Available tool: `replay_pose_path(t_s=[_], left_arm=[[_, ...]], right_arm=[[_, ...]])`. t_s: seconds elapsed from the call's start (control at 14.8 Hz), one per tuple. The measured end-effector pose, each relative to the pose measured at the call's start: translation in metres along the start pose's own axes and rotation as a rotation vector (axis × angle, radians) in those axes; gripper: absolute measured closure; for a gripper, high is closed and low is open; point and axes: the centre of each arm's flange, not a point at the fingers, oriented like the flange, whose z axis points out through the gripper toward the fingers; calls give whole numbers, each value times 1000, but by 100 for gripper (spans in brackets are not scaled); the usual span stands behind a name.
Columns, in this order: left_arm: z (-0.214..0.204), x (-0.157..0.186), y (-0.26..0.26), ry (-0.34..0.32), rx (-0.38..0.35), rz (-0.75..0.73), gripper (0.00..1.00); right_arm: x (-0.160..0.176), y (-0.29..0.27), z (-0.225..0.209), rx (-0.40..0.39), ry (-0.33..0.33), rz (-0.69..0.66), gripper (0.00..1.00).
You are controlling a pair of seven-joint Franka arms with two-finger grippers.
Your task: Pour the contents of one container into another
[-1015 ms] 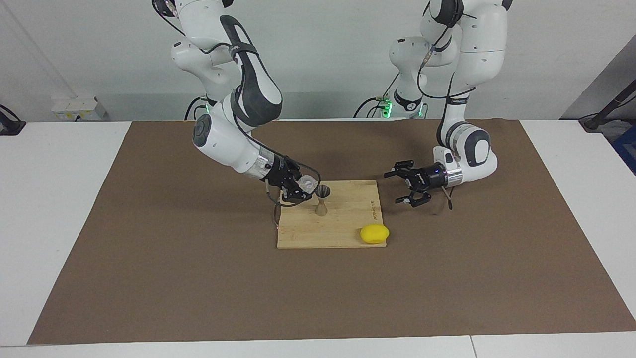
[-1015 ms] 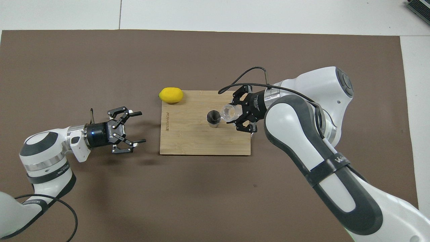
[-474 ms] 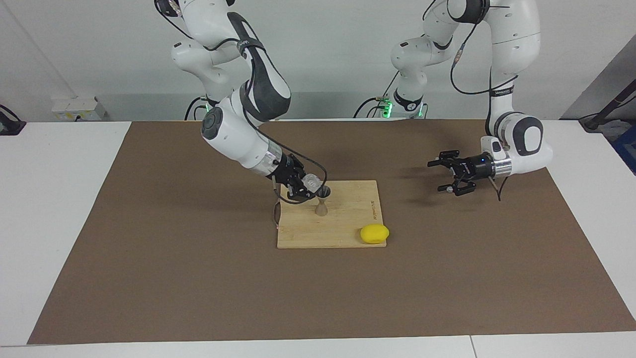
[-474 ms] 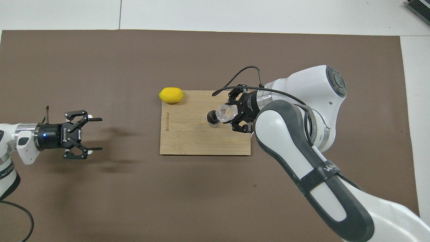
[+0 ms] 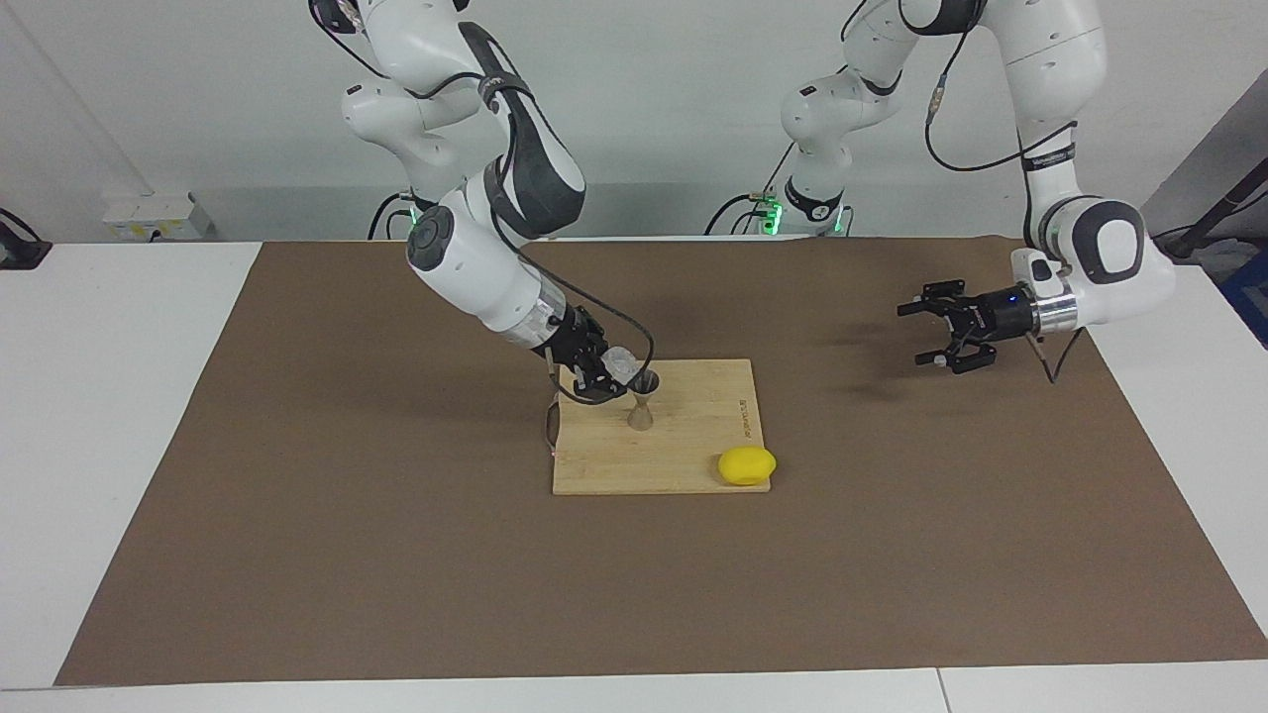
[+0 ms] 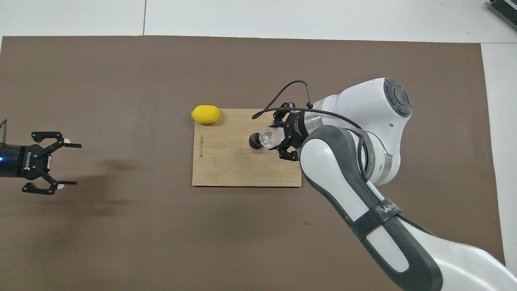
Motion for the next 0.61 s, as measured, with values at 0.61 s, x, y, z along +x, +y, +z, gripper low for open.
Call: replay_pose_path(t_s=[0.61], left_arm=[[-65,118,23,-369,-19,-104,0]], right_arm=[[-8,5,8,-20,56,-52,49]])
